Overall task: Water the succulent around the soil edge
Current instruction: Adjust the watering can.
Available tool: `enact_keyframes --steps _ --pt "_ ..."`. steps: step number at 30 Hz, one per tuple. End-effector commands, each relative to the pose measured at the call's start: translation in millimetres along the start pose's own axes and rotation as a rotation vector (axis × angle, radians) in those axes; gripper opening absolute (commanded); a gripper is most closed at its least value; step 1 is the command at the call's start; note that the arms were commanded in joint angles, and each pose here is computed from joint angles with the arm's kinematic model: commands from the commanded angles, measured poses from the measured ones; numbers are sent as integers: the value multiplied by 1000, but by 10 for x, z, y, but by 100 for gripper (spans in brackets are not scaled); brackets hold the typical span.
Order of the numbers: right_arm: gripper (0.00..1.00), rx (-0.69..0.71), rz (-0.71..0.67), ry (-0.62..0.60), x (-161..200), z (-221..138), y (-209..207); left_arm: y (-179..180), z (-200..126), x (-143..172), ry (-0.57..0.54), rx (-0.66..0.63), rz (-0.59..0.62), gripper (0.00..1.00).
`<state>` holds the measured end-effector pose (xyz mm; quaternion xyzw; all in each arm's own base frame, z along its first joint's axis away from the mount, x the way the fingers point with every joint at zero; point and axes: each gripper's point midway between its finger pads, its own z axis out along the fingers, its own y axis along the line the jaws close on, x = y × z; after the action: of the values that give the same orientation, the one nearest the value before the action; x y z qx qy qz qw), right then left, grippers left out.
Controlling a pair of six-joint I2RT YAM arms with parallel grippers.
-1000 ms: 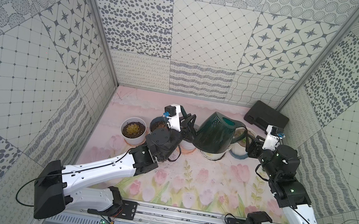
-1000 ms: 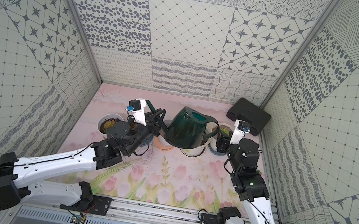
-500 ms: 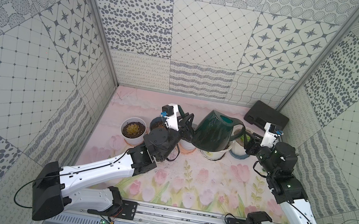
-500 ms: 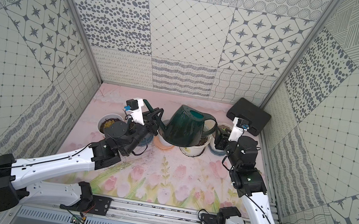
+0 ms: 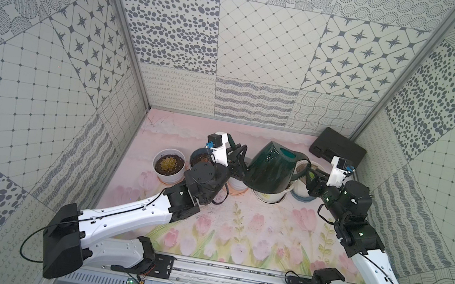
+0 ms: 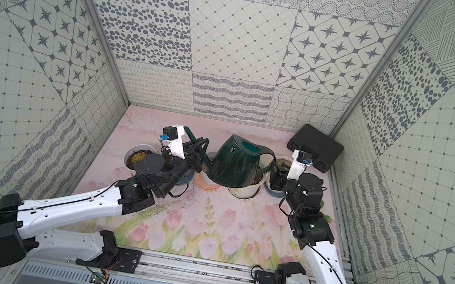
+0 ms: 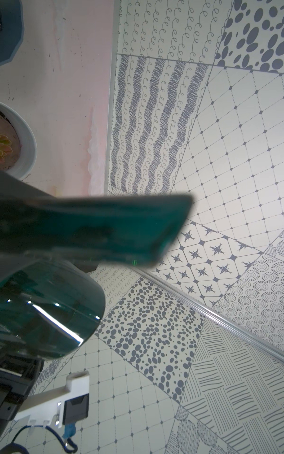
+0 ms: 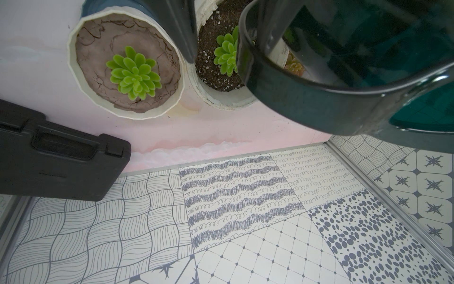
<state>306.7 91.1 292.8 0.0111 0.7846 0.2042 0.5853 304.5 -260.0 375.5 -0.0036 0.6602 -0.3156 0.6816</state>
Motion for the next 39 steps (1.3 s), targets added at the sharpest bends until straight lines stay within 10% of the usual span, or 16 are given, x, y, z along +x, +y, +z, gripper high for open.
enact_keyframes --steps 1,15,19,28,39 --pt "41 -23 4 -46 -113 41 49 -161 -8 -403 -132 66 -136 0" --pt "35 13 -45 -41 -99 151 -8 -185 18 -356 -117 78 -141 0" --pt "0 12 -85 -42 -118 147 4 -185 13 -349 -111 78 -143 0" --pt "0 131 -178 -147 -401 123 -133 -269 51 -259 -49 110 -135 0" --pt "0 632 -462 -359 -1453 -795 -544 -299 -401 -231 224 157 113 92"
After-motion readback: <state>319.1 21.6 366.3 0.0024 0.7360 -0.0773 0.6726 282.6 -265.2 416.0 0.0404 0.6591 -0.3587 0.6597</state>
